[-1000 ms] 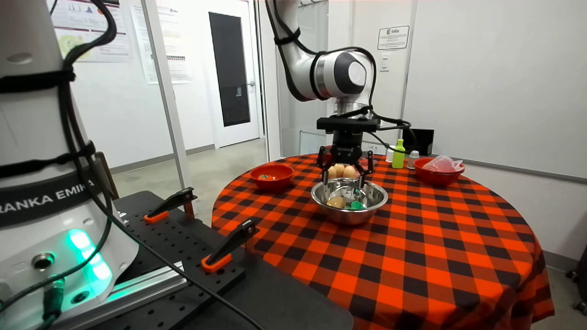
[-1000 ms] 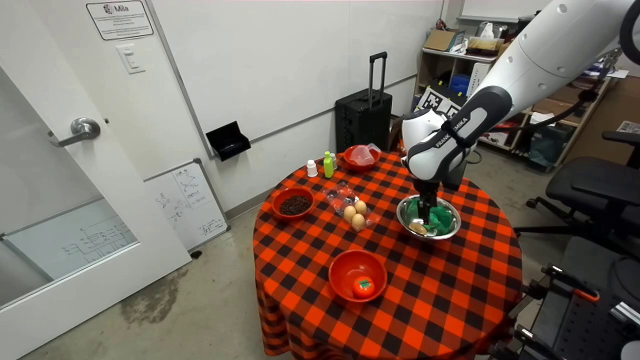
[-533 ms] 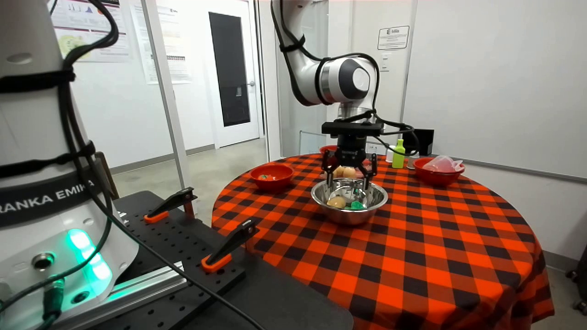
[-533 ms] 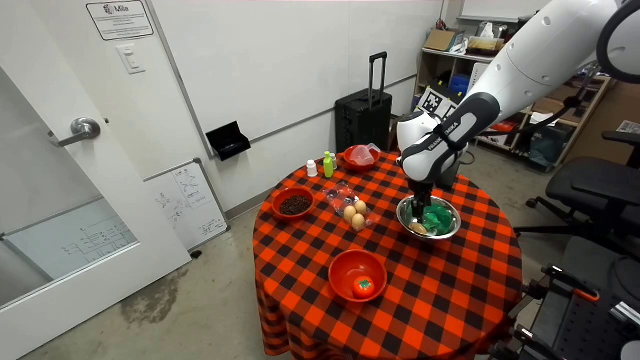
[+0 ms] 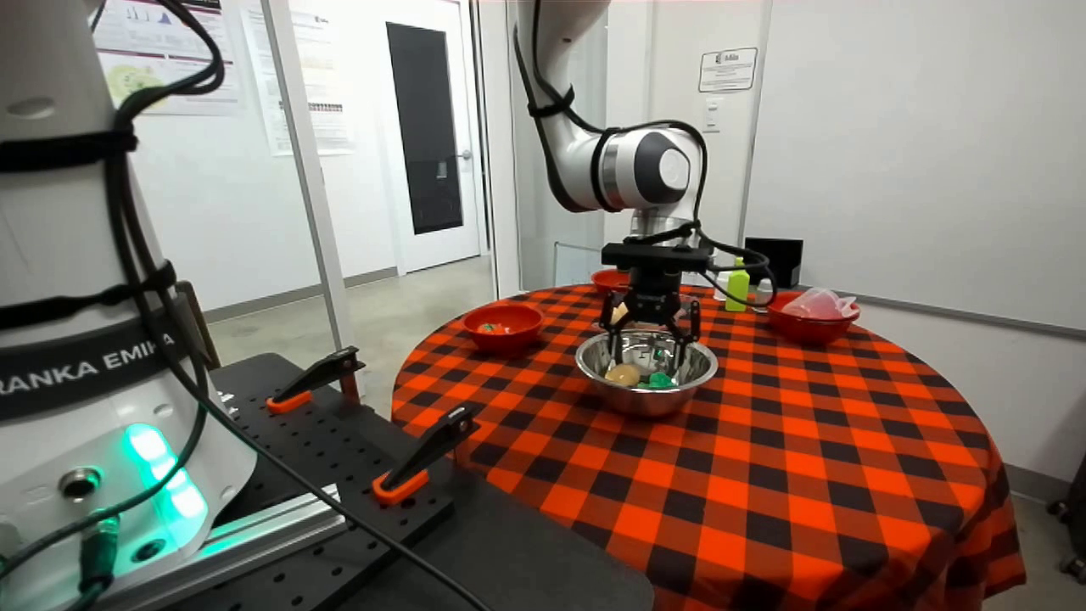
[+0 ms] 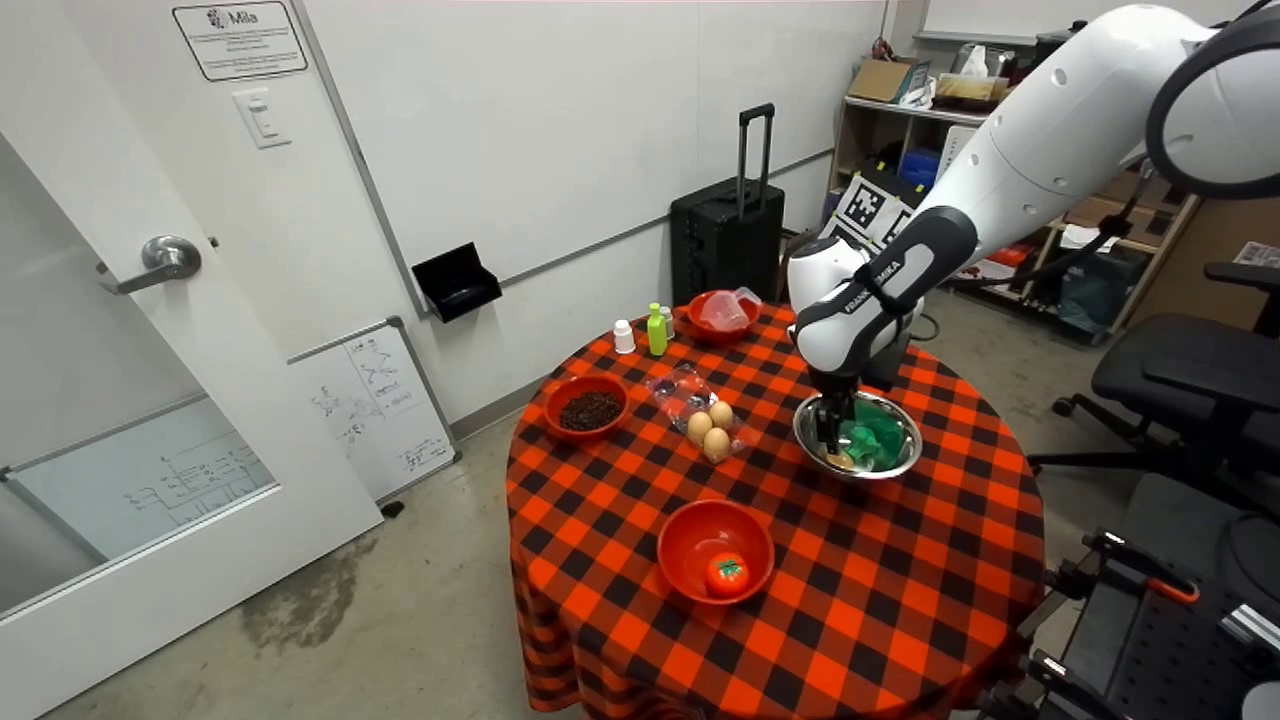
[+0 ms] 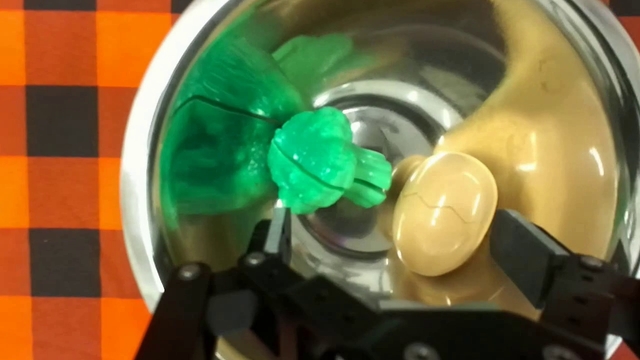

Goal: Remove the egg and broccoli from the silver basin and place them on the table

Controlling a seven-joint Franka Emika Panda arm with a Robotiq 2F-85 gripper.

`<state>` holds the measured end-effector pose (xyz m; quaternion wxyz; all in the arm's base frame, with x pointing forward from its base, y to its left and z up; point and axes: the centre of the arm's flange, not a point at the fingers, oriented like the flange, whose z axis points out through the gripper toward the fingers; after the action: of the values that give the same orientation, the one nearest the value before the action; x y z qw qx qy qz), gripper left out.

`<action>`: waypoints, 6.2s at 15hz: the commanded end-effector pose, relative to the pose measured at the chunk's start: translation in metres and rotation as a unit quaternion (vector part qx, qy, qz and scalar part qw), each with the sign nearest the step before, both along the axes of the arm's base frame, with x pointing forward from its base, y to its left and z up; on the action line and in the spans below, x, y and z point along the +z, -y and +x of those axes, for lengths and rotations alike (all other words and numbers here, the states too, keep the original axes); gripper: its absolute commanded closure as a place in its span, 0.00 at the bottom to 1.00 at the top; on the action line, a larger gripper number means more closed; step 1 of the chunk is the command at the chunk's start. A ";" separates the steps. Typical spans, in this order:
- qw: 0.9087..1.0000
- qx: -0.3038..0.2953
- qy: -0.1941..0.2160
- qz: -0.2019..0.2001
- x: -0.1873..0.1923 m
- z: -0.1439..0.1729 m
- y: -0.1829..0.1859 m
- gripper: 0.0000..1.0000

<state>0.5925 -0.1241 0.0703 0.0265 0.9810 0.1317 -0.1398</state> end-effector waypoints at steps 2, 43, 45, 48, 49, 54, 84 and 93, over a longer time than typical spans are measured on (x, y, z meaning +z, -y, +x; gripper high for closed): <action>1.000 -0.018 -0.004 0.007 -0.009 0.011 0.005 0.00; 0.997 -0.064 -0.018 0.029 -0.013 0.009 -0.003 0.77; 0.997 -0.065 -0.008 0.029 -0.003 0.007 -0.002 0.77; 0.998 -0.062 0.011 0.027 0.017 0.005 -0.003 0.77; 0.998 -0.058 0.019 0.025 0.026 0.003 -0.004 0.77; 0.998 -0.044 0.048 0.025 0.066 -0.011 -0.011 0.77; 0.974 0.174 -0.122 0.073 -0.045 -0.042 -0.162 0.77; 0.975 0.160 -0.139 0.068 -0.054 -0.037 -0.152 0.00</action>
<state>0.5466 0.0305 0.0209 -0.0499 0.9176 0.3058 -0.2491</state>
